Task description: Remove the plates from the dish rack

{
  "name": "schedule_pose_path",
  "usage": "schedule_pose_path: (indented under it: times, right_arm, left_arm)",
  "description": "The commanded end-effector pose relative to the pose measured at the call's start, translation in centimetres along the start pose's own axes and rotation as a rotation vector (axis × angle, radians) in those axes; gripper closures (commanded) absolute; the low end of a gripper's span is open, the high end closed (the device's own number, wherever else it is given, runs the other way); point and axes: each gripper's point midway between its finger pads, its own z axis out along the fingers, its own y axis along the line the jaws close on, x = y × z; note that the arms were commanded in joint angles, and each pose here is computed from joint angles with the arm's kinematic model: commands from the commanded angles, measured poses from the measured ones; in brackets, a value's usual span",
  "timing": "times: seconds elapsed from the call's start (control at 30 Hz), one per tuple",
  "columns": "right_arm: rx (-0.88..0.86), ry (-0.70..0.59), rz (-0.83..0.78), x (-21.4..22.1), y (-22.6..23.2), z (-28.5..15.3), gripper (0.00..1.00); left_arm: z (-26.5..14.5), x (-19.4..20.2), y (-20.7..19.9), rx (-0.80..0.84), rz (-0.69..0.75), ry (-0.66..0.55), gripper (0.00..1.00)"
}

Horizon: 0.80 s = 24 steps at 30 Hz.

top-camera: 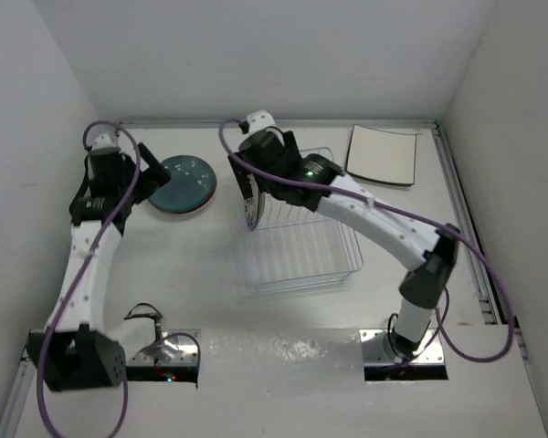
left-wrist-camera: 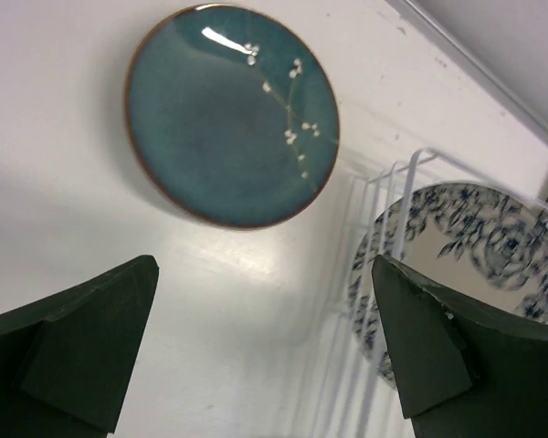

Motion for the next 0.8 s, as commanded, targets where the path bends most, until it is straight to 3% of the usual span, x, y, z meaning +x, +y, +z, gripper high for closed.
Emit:
schedule_pose_path:
  times: [0.0,0.1,0.27,0.3,0.4,0.43,0.57,0.77]
  right_arm:
    - [0.231,0.012,-0.114,-0.1,-1.5,1.9,0.01]
    - [0.295,0.013,-0.145,0.0,-1.0,4.3,0.09]
    - [0.336,0.008,-0.204,0.4,0.0,7.1,0.30]
    - [0.342,0.018,-0.220,0.9,0.2,8.1,0.32]
    - [0.381,0.008,-0.231,1.2,0.3,9.2,0.55]
    - [0.386,0.013,-0.238,1.5,0.3,9.3,0.55]
    - [0.430,0.004,-0.230,1.4,-0.1,9.6,0.76]
    - [0.529,-0.021,-0.245,0.7,-1.5,9.1,0.96]
  left_arm:
    - [-1.7,2.3,2.6,-0.011,0.120,-0.046,0.00]
    - [-2.7,3.4,5.5,-0.085,0.091,-0.140,0.00]
    - [-5.0,1.7,4.8,-0.049,0.069,-0.246,0.00]
    - [-5.1,1.8,4.8,-0.047,0.073,-0.239,0.00]
    - [-4.7,2.2,4.8,-0.044,0.079,-0.216,0.00]
    - [-4.8,2.2,4.8,-0.043,0.079,-0.217,0.00]
    - [-4.4,2.5,4.7,-0.043,0.085,-0.193,0.00]
    - [-4.8,2.3,4.7,-0.036,0.081,-0.213,0.00]
